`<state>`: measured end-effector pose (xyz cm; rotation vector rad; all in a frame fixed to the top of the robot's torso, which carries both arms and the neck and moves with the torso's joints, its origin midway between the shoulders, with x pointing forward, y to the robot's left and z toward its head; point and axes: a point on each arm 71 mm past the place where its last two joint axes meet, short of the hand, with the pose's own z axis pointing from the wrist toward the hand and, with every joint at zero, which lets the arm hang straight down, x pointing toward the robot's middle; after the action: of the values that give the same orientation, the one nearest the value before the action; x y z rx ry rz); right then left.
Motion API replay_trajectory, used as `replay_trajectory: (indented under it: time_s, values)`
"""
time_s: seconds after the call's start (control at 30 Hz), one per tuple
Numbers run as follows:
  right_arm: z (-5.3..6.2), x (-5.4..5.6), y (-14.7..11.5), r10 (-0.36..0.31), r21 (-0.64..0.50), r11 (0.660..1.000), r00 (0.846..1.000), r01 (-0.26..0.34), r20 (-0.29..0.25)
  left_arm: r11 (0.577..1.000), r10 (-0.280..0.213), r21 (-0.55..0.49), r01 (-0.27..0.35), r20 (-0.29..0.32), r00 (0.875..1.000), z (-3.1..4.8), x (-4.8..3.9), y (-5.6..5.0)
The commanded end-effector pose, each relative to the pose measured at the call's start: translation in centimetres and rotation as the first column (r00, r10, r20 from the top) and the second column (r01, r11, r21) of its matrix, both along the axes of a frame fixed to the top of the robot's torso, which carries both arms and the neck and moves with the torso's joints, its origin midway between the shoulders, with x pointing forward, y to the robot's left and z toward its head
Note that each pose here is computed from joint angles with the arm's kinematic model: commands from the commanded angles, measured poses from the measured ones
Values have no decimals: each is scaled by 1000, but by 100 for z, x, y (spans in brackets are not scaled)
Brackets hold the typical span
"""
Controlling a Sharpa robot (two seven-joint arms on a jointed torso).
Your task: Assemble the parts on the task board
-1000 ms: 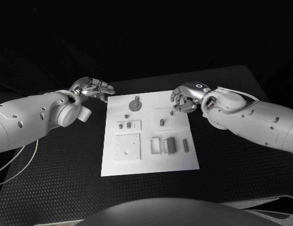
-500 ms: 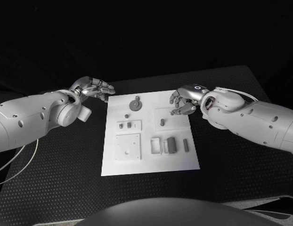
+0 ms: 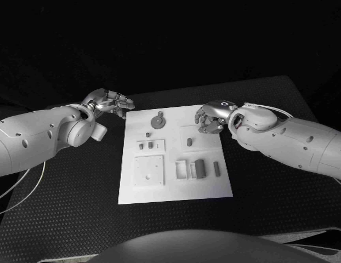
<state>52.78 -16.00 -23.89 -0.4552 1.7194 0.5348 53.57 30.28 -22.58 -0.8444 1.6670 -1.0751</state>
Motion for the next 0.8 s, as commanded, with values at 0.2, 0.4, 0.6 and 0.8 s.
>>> replay_trajectory:
  time_s: [0.2, 0.4, 0.6, 0.8]
  values:
    - [-80, -30, 15, 26, -49, 998, 1000, -26, -14, 1000, -15, -13, 15, 0, 1000, 9, 0, -26]
    - [-87, -27, 5, 28, -69, 997, 1000, -28, 2, 1000, -15, -13, 15, 0, 1000, 9, 0, -23]
    - [-90, -22, -3, 25, -77, 997, 1000, -25, 8, 1000, -14, -13, 14, 0, 1000, 9, 0, -20]
    - [-87, -29, 23, 35, -76, 997, 999, -34, 17, 1000, -15, -13, 15, -1, 1000, 9, 0, -26]
